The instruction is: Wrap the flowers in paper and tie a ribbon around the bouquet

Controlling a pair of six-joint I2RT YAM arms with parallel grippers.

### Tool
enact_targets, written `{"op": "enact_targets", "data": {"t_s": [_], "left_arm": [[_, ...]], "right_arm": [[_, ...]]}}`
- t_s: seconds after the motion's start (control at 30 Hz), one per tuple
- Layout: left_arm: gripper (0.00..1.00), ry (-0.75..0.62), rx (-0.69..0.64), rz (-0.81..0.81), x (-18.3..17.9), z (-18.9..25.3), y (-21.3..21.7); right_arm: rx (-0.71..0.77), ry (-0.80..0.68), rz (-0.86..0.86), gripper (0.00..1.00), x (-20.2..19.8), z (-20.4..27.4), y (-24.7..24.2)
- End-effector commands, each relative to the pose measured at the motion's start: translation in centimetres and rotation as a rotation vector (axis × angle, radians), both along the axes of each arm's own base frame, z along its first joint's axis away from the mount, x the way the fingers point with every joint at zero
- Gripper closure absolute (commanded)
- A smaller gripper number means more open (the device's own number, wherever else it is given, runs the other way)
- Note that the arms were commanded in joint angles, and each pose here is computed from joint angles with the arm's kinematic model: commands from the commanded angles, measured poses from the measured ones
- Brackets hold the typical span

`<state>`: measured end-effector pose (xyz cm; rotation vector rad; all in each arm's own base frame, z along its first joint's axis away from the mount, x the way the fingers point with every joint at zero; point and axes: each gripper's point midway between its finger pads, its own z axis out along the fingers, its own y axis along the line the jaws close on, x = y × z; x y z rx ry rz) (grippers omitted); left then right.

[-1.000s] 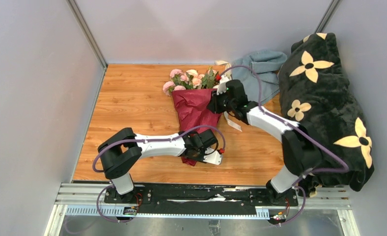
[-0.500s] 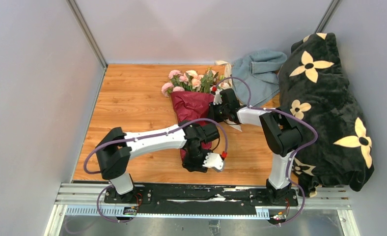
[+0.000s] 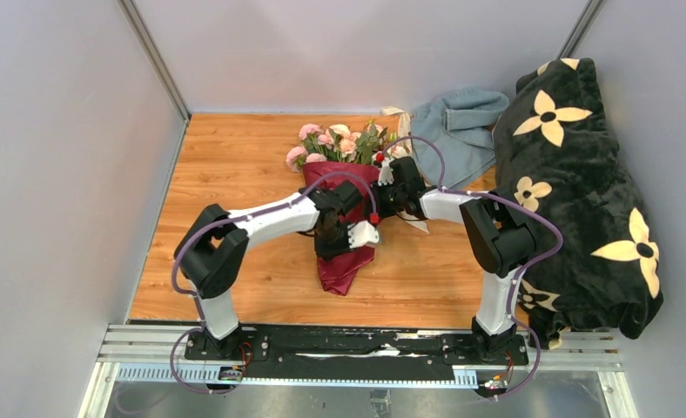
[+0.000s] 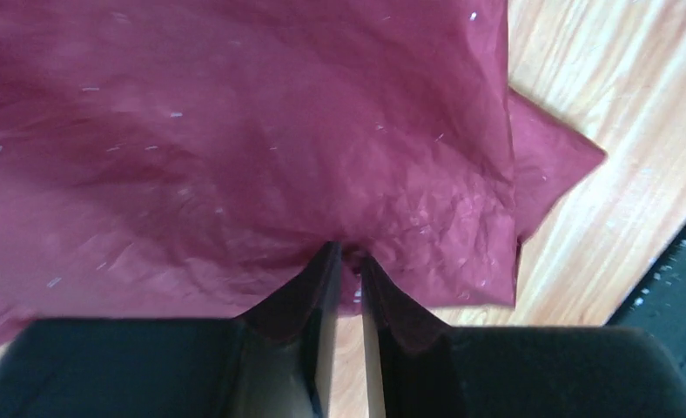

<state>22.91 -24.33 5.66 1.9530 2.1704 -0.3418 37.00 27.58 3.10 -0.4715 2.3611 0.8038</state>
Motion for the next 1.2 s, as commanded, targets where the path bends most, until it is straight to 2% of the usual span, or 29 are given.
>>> {"op": "enact_targets", "data": {"t_s": [0.0,0.2,0.27,0.4,0.5,0.6,0.73,0.87,0.93,1.03,1.17], "left_arm": [[0.77,-0.041,0.106,-0.047,-1.7,-3.7,0.3],[0.72,0.008,0.193,-0.243,-8.8,-6.3,-0.2],[0.7,0.098,0.167,-0.337,-12.5,-5.6,-1.1],[0.65,0.191,0.071,-0.451,-15.3,-2.0,-2.8],[0.62,0.167,-0.039,-0.406,-12.9,1.9,-3.9],[0.55,0.135,-0.178,-0.253,-7.5,5.4,-3.5],[0.39,0.062,-0.245,0.027,2.7,6.8,1.1],[0.33,-0.021,-0.266,0.208,12.0,6.5,6.1],[0.32,-0.04,-0.249,0.258,15.1,5.7,7.9],[0.32,-0.044,-0.197,0.262,17.2,3.7,9.2],[0.33,-0.007,-0.244,0.224,16.6,3.1,8.2]], "right_arm": [[-0.047,0.051,-0.019,0.82,-0.1,-1.8,-1.0],[-0.054,0.052,-0.012,0.82,0.3,-1.7,-0.8],[-0.054,0.048,-0.012,0.82,0.3,-1.6,-0.8],[-0.06,0.05,-0.008,0.81,0.1,-1.4,-0.9],[-0.058,0.051,-0.006,0.82,0.0,-1.3,-1.0],[-0.051,0.055,0.007,0.81,-0.2,-1.2,-0.7],[-0.055,0.058,0.027,0.81,-0.4,-0.9,-0.4],[-0.066,0.035,0.061,0.81,-0.9,0.0,0.1],[-0.07,0.026,0.074,0.81,-1.3,0.3,0.4],[-0.074,0.017,0.084,0.8,-1.6,0.6,0.5],[-0.07,0.007,0.088,0.8,-1.6,1.0,0.5]]}}
